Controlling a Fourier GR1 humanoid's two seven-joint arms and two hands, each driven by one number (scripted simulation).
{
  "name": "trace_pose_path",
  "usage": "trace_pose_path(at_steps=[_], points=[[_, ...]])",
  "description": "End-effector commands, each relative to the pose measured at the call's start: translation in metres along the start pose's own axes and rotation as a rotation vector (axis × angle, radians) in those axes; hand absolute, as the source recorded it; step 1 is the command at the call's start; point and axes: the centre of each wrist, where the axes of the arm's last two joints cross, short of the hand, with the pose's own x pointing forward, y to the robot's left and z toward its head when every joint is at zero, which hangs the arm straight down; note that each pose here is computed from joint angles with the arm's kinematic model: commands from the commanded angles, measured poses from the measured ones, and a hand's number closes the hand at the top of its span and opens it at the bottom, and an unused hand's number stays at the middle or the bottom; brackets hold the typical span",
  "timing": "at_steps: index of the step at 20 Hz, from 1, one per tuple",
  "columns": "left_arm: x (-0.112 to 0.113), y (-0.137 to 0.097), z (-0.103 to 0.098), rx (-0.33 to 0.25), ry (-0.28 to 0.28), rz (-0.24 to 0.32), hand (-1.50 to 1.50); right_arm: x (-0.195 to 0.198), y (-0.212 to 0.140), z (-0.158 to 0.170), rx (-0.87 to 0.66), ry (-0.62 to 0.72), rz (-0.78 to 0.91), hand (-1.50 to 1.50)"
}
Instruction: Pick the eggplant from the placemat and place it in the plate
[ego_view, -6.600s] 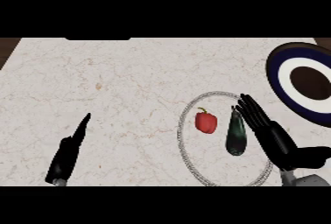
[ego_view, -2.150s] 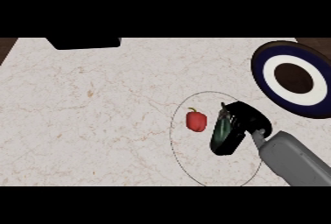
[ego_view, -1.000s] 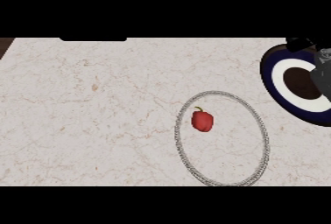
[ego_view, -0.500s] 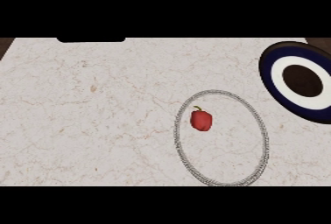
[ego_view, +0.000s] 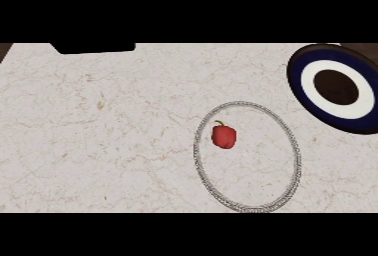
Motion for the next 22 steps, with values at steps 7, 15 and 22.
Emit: trace_pose_path(at_steps=[7,15,22], points=[[0.062,-0.048,-0.029,-0.161,-0.315,0.073,0.00,-0.046,0.020,-0.006,-0.127,0.250,-0.092,1.50],[0.065,-0.048,-0.032,-0.150,-0.331,0.072,0.00,-0.107,0.056,0.037,0.044,0.539,0.063,-1.50],[0.077,-0.061,-0.036,-0.180,-0.348,0.074,0.00,-0.115,0.064,0.064,0.022,0.529,-0.089,-1.50]])
